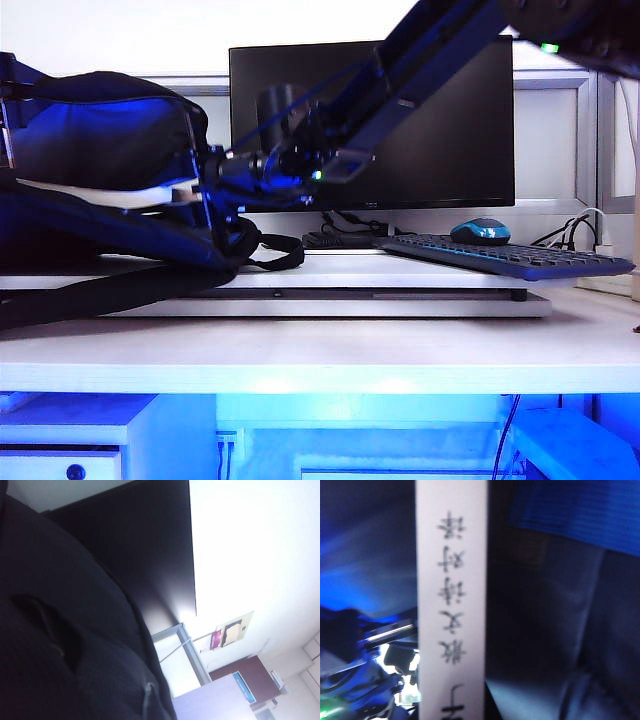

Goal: Pick up the book on the desk and put it into the open backpack.

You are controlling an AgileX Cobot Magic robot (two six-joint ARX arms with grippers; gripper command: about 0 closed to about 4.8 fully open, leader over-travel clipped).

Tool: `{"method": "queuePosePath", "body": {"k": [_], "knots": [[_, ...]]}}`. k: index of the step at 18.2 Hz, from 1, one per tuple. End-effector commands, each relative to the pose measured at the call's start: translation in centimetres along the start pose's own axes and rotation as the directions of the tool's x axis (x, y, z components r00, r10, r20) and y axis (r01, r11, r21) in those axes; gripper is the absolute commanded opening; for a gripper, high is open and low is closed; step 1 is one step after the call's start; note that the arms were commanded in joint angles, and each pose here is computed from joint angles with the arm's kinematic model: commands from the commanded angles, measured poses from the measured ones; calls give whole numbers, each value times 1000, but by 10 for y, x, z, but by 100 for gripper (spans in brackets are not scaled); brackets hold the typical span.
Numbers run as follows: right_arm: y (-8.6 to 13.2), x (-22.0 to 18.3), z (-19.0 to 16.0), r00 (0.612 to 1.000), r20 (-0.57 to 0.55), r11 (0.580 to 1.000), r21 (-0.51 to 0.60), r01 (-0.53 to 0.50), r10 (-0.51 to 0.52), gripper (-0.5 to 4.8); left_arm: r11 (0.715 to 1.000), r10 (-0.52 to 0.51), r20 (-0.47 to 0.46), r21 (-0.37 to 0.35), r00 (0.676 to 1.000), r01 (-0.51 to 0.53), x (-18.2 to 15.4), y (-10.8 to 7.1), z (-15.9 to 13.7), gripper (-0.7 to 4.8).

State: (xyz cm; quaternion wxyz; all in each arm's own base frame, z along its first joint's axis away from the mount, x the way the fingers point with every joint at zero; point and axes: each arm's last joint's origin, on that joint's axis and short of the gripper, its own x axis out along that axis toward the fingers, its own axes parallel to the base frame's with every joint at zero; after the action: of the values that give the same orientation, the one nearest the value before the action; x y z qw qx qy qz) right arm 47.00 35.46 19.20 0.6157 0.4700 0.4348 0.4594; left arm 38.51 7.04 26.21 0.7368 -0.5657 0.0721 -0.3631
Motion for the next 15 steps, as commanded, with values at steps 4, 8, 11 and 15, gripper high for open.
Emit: {"method": "queuePosePath", "body": {"k": [4,8,11,15], "knots": [[-6,8,-7,1000,-11,1000,-6,9,-9,-6,982,-84,-133,158,988,105,15,-24,-10,-6],[-6,4,-3,1000,-17,998,-63,1,-3,135,985,-43,-153,157,987,68,16,-18,-11,-5],[-6,1,0,1000,-10,998,-65,2,-3,479,982,-42,-170,172,985,72,16,-18,-11,-1],[9,-15,15,999,31,990,-137,-24,29,479,978,-39,-194,194,980,77,15,-18,-12,66]]}}
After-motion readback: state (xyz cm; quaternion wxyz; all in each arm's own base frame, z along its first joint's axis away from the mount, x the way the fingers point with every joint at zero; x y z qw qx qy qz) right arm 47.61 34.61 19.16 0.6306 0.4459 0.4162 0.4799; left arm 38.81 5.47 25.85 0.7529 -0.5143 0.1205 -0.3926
